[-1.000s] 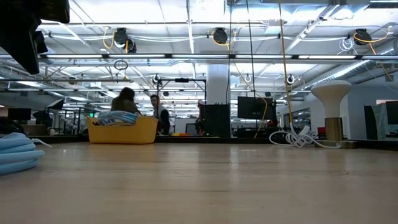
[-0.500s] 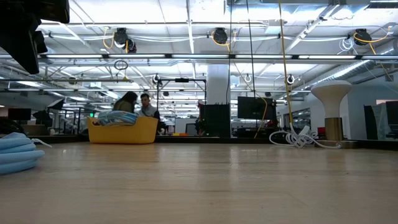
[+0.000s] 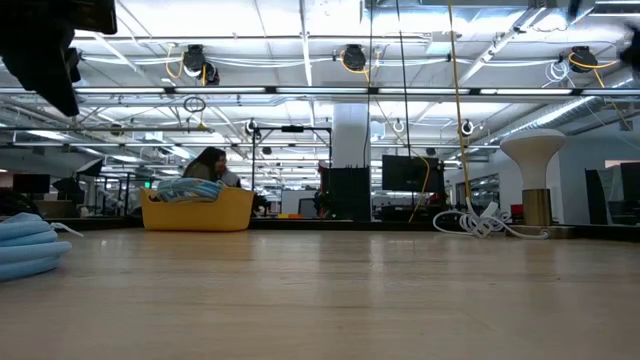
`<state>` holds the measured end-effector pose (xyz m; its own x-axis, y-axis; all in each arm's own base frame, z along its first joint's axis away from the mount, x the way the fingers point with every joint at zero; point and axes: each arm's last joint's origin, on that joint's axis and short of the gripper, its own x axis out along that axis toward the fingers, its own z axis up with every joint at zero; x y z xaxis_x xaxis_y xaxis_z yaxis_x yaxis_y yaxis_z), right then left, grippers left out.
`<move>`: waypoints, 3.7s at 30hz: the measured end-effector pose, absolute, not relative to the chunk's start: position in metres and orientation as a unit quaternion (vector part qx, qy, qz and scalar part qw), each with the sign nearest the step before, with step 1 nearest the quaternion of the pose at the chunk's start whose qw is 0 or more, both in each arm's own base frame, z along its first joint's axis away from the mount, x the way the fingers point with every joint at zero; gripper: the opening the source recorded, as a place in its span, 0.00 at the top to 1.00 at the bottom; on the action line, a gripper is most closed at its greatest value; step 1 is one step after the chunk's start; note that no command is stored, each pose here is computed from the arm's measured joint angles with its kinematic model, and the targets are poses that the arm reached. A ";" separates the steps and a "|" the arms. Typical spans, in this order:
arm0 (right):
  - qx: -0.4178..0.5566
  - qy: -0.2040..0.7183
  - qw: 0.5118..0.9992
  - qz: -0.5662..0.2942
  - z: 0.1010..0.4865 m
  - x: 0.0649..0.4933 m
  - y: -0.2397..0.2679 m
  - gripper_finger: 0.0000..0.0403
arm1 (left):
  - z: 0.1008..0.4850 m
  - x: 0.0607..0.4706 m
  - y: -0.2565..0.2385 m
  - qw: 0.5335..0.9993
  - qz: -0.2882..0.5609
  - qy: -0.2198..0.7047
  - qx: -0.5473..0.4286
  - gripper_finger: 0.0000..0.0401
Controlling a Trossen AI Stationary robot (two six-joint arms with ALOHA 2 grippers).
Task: Pick & Place USB Port
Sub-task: Put the purple charger cable into the gray bin
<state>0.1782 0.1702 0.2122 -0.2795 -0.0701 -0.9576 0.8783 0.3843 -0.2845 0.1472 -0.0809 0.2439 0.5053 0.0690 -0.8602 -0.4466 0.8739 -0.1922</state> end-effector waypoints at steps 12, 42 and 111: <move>0.400 0.609 0.527 -0.438 0.155 0.173 0.151 0.40 | 0.244 0.148 -0.082 0.840 0.138 0.481 -0.210 0.99; 0.507 0.500 0.569 -0.412 0.166 0.185 0.146 0.51 | 0.244 0.147 -0.082 0.845 0.135 0.481 -0.192 0.98; 0.117 0.733 0.664 -0.086 0.236 0.178 0.272 0.90 | 0.243 0.145 -0.081 0.839 0.142 0.492 -0.185 0.99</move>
